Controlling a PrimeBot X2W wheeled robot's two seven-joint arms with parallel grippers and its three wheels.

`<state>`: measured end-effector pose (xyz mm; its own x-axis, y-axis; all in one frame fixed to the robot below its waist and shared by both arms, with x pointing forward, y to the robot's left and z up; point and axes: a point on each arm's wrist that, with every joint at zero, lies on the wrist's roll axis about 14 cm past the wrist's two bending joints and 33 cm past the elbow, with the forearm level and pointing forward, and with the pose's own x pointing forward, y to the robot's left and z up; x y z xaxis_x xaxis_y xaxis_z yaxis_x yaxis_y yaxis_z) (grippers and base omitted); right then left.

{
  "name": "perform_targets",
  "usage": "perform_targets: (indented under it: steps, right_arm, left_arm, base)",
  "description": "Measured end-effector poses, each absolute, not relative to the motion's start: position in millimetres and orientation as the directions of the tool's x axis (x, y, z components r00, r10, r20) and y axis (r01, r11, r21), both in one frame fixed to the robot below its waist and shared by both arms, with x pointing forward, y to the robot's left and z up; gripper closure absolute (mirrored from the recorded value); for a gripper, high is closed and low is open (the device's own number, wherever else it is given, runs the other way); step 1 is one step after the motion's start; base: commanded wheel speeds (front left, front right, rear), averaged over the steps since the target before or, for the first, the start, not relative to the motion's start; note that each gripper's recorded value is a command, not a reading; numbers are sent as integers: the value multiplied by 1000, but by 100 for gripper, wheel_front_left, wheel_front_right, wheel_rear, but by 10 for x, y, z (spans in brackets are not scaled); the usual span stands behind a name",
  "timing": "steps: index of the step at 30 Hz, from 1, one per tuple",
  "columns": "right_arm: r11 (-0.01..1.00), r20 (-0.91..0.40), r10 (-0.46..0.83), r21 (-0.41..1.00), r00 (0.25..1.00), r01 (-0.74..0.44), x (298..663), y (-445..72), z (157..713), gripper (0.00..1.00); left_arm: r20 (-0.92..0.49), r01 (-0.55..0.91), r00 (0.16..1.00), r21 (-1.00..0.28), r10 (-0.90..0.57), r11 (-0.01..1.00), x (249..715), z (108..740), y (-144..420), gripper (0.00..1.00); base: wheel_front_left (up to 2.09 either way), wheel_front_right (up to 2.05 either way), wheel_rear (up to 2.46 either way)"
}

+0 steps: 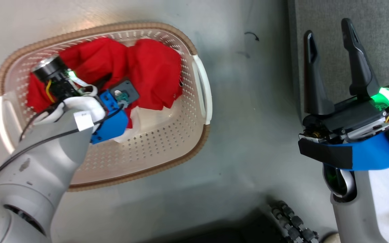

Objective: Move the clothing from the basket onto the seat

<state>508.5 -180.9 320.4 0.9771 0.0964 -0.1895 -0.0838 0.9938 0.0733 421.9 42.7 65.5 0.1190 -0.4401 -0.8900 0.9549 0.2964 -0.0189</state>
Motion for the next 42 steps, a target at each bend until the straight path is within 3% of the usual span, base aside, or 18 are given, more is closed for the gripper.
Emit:
perform_targets:
  steps: [20, 32, 42]
  right_arm:
    - [988, -50, 140, 77, 989, -136, 5080, -1585, 3975, 0]
    - [985, 22, 140, 97, 990, -141, 4783, -1540, 4512, 0]
    - [982, 95, 144, 107, 985, -154, 4496, -1495, 4927, 0]
  left_arm:
    - [-714, 837, 398, 26, -576, 546, 4418, 1897, 184, 100]
    - [-564, 730, 588, 60, -580, 681, 4448, 2806, 243, 100]
    - [-332, 618, 759, 99, -560, 780, 4613, 3800, 314, 100]
  base:
    - [0, 0, 0]
    - [0, 0, 0]
    - [0, 0, 0]
